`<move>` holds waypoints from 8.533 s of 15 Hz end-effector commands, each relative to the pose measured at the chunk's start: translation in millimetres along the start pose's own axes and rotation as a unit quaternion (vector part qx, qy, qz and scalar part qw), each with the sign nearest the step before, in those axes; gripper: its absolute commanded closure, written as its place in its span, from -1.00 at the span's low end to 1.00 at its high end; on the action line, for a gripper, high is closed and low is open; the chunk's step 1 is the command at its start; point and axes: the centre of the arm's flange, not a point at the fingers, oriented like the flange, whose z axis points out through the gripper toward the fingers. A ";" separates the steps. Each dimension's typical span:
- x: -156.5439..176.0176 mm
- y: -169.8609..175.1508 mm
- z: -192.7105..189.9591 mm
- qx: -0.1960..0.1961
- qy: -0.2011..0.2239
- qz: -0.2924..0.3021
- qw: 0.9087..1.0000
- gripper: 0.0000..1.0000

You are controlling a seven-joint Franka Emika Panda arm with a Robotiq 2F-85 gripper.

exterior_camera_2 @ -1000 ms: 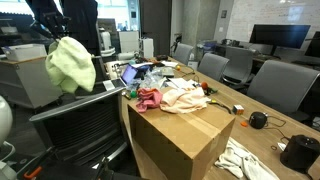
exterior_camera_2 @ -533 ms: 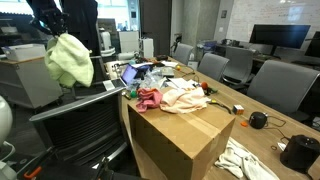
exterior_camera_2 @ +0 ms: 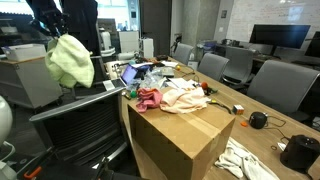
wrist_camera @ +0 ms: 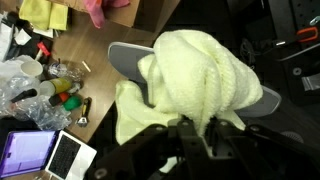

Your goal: Put the green towel, the pink shirt and the peach shirt on the backrest of the chair respectively

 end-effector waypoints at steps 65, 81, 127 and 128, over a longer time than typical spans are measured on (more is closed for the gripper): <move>-190.5 289.0 223.9 0.042 -0.100 0.473 0.874 -1.00; -178.0 270.2 298.1 0.175 -0.086 0.478 0.856 -1.00; -213.1 232.5 385.8 0.240 -0.168 0.494 0.818 0.99; -215.6 230.9 380.5 0.240 -0.163 0.498 0.817 1.00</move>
